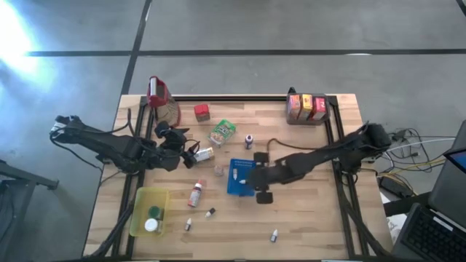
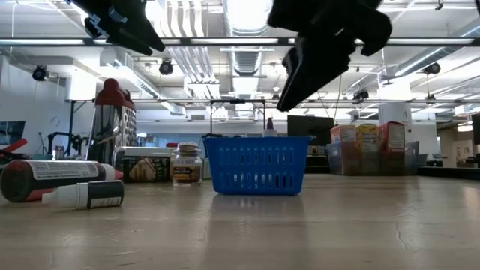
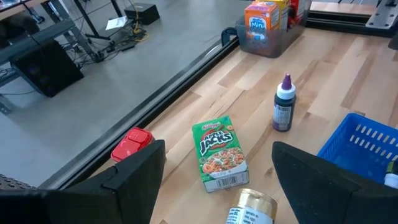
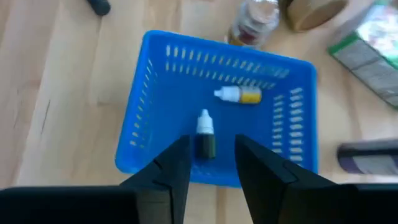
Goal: Pick & Place Kitchen Items
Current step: Remove the small green food coloring bottle from the blue bin
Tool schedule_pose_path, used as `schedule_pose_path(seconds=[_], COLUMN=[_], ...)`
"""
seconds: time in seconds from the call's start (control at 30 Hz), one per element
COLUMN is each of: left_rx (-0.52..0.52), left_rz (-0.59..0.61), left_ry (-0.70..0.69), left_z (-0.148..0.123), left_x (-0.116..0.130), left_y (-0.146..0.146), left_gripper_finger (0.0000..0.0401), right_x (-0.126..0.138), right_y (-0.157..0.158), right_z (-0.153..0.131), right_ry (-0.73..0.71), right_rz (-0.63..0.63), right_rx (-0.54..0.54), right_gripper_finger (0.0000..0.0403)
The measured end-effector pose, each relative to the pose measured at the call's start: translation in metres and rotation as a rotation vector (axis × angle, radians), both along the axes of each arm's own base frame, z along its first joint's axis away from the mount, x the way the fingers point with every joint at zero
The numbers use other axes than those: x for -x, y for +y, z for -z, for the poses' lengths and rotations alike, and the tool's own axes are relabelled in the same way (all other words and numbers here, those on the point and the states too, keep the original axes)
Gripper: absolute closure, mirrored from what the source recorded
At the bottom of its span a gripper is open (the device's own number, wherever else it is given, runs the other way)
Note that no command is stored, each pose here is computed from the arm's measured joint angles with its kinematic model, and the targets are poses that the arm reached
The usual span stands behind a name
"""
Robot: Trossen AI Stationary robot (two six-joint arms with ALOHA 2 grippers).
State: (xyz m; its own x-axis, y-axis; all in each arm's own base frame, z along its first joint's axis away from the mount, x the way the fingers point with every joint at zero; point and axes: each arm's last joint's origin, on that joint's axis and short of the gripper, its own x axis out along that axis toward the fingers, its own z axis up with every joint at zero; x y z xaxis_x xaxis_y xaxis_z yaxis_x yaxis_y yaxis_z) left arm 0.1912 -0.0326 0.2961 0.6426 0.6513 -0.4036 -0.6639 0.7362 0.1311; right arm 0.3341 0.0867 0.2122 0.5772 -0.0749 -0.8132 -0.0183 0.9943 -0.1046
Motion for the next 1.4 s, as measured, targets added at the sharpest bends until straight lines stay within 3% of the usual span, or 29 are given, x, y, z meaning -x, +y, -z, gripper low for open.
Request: schedule_pose_path(seconds=[0.4, 0.67, 1.4], left_rx=[0.0, 0.0, 0.0], left_rz=[0.0, 0.0, 0.0], left_ry=[0.001, 0.001, 0.001], left_z=[0.0, 0.0, 0.0], left_x=[0.0, 0.0, 0.0], left_y=[0.0, 0.0, 0.0], left_gripper_finger=[0.0101, 0.0101, 0.0101], right_x=[-0.04, -0.042, -0.069], right_y=[0.005, -0.007, -0.012], right_z=[-0.006, 0.0, 0.046], right_ry=[0.117, 0.166, 0.268], right_rz=[-0.033, 0.009, -0.021], right_rx=[0.055, -0.064, -0.095], right_gripper_finger=[0.0273, 0.0255, 0.0303])
